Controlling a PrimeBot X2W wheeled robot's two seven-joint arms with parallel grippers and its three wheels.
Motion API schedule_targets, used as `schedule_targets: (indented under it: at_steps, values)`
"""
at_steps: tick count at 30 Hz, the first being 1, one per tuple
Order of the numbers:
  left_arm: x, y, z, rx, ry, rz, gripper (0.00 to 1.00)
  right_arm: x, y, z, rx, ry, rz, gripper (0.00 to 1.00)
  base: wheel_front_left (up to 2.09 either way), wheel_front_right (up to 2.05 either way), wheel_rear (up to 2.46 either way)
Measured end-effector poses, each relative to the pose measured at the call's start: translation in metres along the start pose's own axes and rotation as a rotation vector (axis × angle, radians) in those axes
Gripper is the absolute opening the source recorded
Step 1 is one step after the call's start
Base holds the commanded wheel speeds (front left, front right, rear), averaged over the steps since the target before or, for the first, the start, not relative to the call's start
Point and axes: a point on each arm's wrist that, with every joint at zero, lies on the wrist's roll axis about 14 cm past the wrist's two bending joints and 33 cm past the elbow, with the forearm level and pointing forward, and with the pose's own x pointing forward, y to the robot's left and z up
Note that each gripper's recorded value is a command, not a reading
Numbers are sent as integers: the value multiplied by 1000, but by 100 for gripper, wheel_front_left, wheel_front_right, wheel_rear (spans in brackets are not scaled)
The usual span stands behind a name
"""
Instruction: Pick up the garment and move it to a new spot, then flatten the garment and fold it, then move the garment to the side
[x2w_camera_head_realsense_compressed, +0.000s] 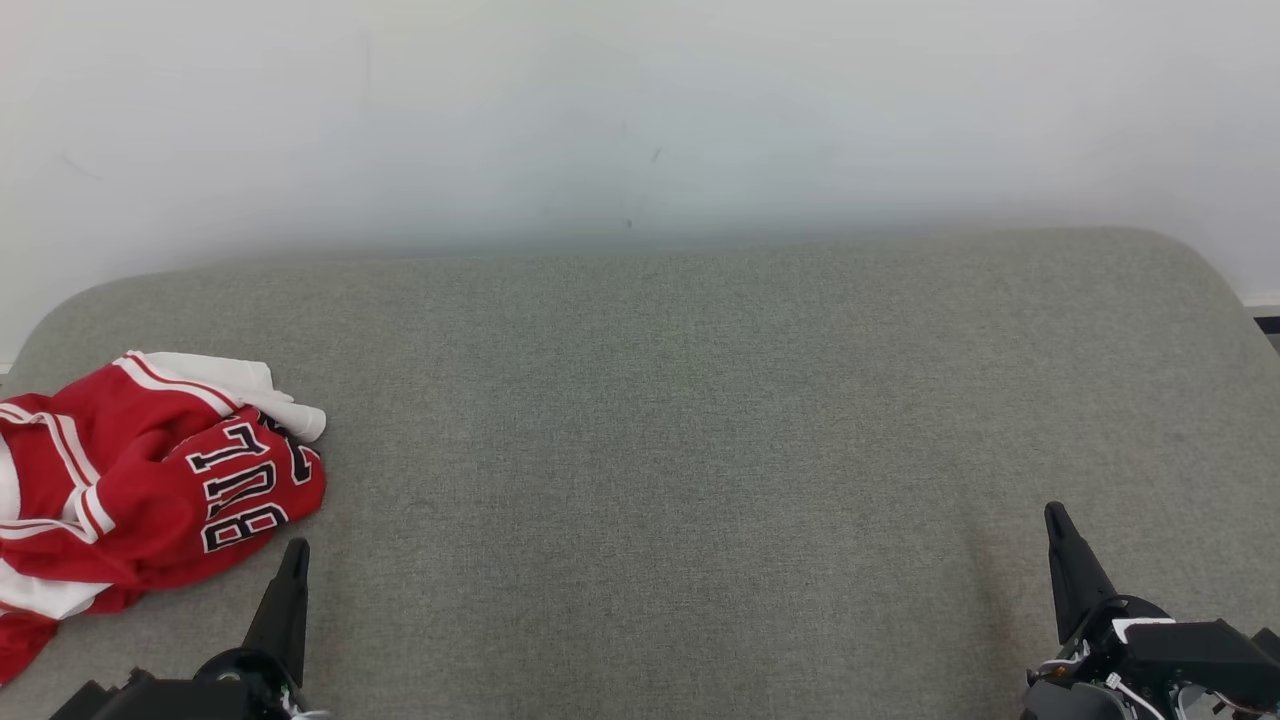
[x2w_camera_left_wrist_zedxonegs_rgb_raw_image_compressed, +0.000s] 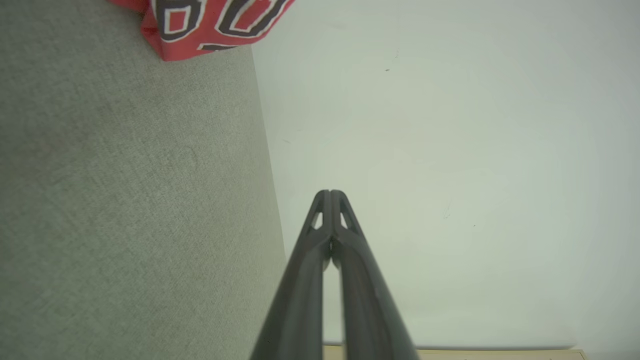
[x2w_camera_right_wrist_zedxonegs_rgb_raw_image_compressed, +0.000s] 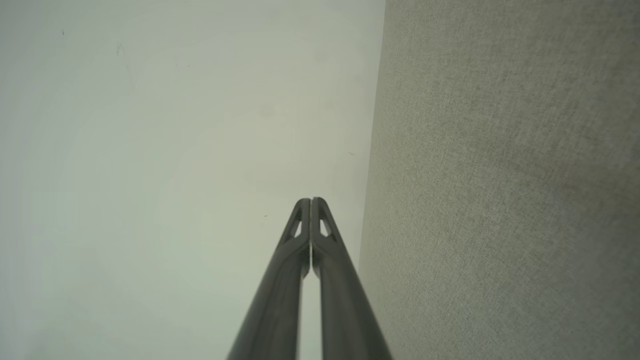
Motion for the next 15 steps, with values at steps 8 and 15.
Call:
schedule_targets:
  at_steps: [8, 15]
  values:
    - [0, 0, 0, 0, 0, -1, 0, 0, 0, 0, 0, 0, 0, 0, 0, 0, 0]
    - [0, 0, 0, 0, 0, -1, 0, 0, 0, 0, 0, 0, 0, 0, 0, 0, 0]
